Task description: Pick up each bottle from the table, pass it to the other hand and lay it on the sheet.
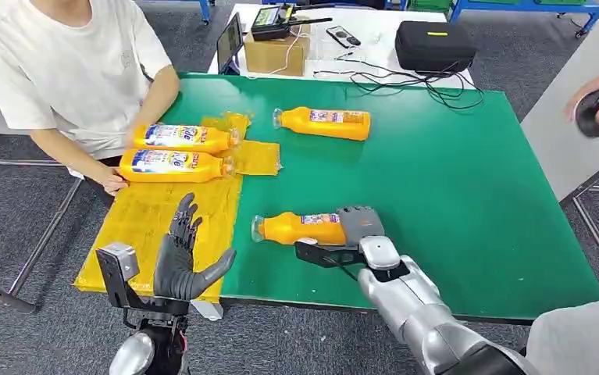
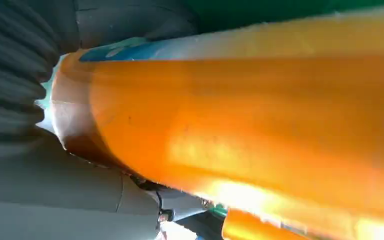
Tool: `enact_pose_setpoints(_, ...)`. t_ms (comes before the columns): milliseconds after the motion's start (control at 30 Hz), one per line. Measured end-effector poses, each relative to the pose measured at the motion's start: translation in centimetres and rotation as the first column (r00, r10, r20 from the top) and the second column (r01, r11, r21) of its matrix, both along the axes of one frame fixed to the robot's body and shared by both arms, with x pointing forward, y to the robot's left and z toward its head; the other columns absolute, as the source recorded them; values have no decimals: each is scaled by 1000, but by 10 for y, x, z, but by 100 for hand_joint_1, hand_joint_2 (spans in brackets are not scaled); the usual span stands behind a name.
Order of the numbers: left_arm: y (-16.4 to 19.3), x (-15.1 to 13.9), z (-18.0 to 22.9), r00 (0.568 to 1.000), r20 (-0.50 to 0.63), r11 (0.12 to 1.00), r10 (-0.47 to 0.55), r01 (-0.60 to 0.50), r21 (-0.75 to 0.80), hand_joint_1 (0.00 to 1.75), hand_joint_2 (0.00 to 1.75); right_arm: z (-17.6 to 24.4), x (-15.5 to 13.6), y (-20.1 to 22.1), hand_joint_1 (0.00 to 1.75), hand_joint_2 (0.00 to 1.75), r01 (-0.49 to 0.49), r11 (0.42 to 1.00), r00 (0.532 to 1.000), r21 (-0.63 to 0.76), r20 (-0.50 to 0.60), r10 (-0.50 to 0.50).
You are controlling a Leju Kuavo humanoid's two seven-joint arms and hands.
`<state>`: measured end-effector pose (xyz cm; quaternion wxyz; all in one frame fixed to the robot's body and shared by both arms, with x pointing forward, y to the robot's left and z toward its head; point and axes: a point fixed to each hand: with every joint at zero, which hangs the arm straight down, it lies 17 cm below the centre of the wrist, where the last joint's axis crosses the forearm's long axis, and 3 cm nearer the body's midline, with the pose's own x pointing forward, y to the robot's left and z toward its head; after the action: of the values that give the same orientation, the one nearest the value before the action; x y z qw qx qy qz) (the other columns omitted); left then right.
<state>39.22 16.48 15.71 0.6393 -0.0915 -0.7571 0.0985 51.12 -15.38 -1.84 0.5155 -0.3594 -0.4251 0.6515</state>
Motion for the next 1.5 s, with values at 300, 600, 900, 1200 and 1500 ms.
enact_pose_setpoints(300, 21, -4, -20, 991, -85, 992, 108, -113, -56, 0, 175, 38, -26, 46, 175, 175, -27, 695, 996, 718, 74, -39)
enact_pose_setpoints(600, 4, -33, -91, 944, -310, 968, 115, -177, -180, 0, 175, 111, -64, -1, 175, 175, -106, 342, 890, 934, 242, -385)
enact_pose_setpoints(900, -55, -45, -94, 951, -305, 977, -52, -15, -214, 0, 175, 152, -79, -39, 175, 175, -211, 293, 798, 933, 337, -500)
enact_pose_setpoints(1200, -87, -56, -71, 959, -198, 972, -202, 171, -161, 0, 175, 110, -96, 86, 175, 175, -219, 429, 960, 876, 273, -68)
enact_pose_setpoints(1500, -83, -50, -66, 967, -192, 979, -168, 141, -147, 0, 175, 67, -150, 165, 175, 175, -233, 426, 970, 874, 179, 165)
